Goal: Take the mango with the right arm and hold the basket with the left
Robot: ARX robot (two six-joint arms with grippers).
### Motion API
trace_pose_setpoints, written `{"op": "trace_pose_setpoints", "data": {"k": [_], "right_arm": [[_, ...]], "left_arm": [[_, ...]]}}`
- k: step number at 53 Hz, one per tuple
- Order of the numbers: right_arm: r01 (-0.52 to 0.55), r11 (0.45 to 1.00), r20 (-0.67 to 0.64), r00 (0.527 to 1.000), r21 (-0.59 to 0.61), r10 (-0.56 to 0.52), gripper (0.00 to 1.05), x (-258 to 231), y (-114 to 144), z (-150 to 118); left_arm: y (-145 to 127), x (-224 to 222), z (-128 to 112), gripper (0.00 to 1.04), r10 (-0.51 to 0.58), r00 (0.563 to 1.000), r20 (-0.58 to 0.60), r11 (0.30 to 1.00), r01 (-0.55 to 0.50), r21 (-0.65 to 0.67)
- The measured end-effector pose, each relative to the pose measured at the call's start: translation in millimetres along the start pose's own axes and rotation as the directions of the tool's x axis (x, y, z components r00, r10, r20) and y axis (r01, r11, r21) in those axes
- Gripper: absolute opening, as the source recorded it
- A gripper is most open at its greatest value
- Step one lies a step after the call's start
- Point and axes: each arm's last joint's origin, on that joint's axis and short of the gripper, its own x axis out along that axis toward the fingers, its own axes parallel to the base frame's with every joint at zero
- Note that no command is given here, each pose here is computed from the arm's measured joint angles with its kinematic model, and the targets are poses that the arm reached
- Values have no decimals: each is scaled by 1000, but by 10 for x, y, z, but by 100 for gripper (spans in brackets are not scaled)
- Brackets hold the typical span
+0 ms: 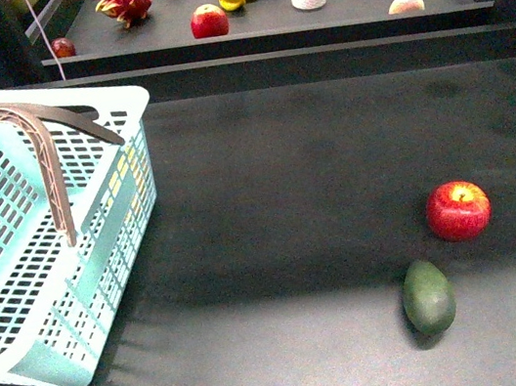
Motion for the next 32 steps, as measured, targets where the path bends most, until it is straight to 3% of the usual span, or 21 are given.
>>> {"op": "trace_pose_setpoints", "data": {"k": [32], "right_arm": [[0, 1000, 0, 1000, 0, 0, 97, 0, 0, 0]], "left_arm": [[0, -93, -22, 4, 0, 1000, -3, 1000, 0, 0]]}}
